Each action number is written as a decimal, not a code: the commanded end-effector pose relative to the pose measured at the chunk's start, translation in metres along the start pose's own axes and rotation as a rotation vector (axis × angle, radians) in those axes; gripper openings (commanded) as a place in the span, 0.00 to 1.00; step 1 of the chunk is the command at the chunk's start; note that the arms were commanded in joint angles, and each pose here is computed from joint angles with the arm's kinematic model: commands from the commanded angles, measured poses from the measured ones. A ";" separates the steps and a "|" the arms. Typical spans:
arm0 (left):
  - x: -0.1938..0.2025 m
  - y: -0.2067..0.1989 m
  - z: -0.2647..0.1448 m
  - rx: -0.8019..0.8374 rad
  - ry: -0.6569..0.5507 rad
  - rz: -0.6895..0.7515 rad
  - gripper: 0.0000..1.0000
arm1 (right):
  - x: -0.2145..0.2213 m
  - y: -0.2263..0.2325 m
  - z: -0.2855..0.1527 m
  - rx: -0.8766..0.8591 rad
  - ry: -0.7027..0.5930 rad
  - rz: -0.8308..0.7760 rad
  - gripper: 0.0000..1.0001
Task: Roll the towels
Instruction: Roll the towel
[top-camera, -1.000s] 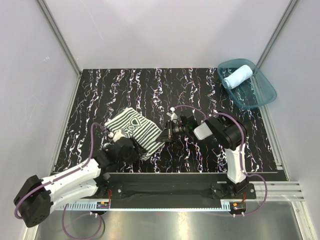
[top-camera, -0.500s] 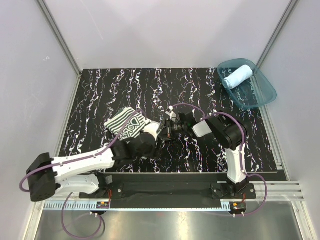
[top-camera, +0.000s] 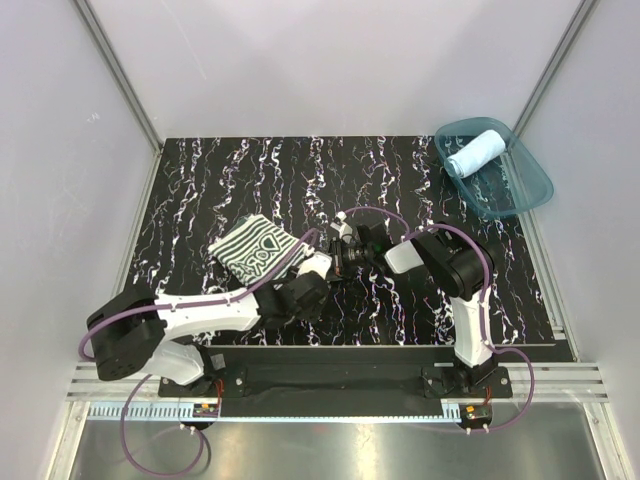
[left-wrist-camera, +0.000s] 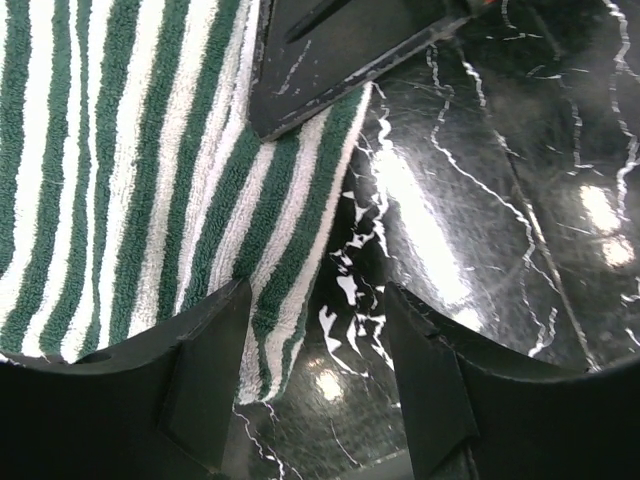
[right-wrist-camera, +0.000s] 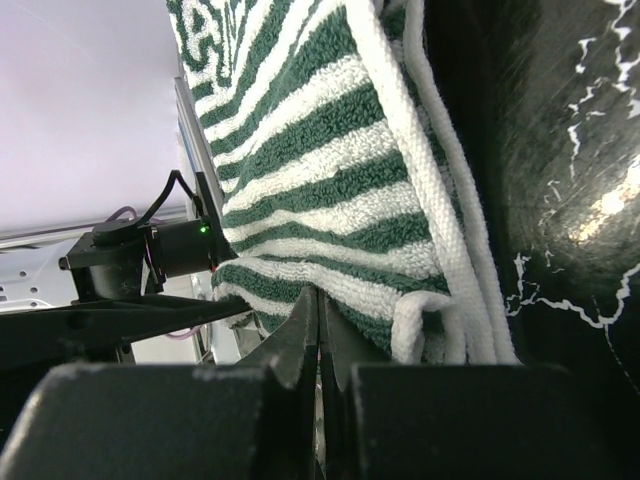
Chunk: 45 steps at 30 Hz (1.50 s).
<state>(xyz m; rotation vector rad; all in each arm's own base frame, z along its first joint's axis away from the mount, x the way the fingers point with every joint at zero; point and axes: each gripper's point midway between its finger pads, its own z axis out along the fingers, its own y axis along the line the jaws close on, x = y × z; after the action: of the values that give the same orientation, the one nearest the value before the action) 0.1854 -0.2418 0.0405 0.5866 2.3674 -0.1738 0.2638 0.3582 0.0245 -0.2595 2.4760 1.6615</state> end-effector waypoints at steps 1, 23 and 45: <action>-0.006 0.012 0.005 -0.064 -0.048 -0.012 0.61 | 0.006 -0.040 0.002 0.127 -0.007 0.041 0.00; 0.036 0.039 0.008 -0.224 0.144 -0.109 0.79 | 0.005 -0.045 0.002 0.115 0.002 0.073 0.00; -0.046 -0.014 -0.029 0.051 -0.083 0.006 0.66 | 0.005 -0.048 0.003 0.115 0.002 0.075 0.00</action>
<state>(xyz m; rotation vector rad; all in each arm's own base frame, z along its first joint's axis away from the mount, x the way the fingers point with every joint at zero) 0.1950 -0.2473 0.0982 0.5720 2.2908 -0.1789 0.2649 0.3585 0.0233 -0.2785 2.4814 1.7098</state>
